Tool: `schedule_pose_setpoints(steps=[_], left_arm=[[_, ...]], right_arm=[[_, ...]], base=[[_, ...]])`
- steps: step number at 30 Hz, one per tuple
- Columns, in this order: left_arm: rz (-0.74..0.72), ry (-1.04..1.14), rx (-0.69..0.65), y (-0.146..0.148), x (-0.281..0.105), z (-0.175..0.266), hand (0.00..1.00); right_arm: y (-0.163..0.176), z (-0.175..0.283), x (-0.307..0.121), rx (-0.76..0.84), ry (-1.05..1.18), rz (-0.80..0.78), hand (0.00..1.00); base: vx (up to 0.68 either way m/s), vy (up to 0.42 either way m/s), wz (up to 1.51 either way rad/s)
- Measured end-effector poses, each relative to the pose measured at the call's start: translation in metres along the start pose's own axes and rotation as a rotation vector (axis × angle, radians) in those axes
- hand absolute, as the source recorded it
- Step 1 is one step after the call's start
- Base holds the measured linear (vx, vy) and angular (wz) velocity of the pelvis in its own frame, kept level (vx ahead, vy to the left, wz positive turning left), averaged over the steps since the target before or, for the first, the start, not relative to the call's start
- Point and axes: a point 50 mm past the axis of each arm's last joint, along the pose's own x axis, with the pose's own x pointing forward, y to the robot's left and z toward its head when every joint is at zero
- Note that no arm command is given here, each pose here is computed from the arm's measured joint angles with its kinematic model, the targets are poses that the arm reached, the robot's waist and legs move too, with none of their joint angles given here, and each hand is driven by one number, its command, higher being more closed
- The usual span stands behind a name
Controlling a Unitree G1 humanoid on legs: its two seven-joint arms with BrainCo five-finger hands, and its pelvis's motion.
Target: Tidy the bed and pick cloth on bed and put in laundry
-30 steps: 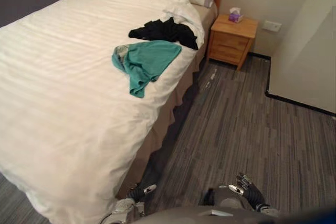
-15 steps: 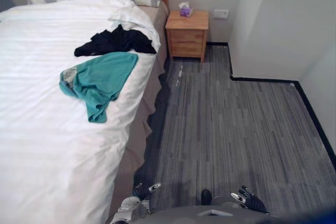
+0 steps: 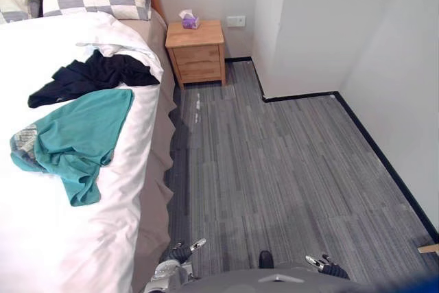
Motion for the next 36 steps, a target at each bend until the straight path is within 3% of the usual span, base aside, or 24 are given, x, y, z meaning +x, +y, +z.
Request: schedule_pose_setpoints(steps=[6,13,17,26,30,36], left_arm=[[-0.001,-0.004,0.0,0.0,0.0,0.001,0.0],[0.008,-0.029,-0.091,-0.003,0.0,0.004,0.0],[0.048,-0.089,-0.166,0.01,-0.001,0.014,0.0],[0.015,-0.097,-0.21,0.002,0.0,0.016,0.0],[0.024,-0.121,-0.193,0.009,0.0,0.024,0.0],[0.016,-0.104,-0.116,0.007,0.0,0.019,0.0]], right_arm=[[0.001,0.0,0.0,0.005,-0.001,0.002,0.0],[-0.002,0.004,0.0,0.012,-0.014,0.025,0.0],[0.001,0.006,0.001,-0.067,-0.013,0.061,0.0],[0.007,0.041,0.01,-0.018,-0.107,0.076,0.0],[0.02,0.035,0.011,-0.005,-0.098,0.107,0.0],[0.011,0.036,0.009,0.013,-0.117,0.079,0.0]], base=[[0.0,0.0,0.06],[0.08,-0.001,0.15],[0.12,-0.026,0.27],[0.25,0.154,-0.28],[0.22,0.159,-0.03],[0.22,0.118,-0.26]])
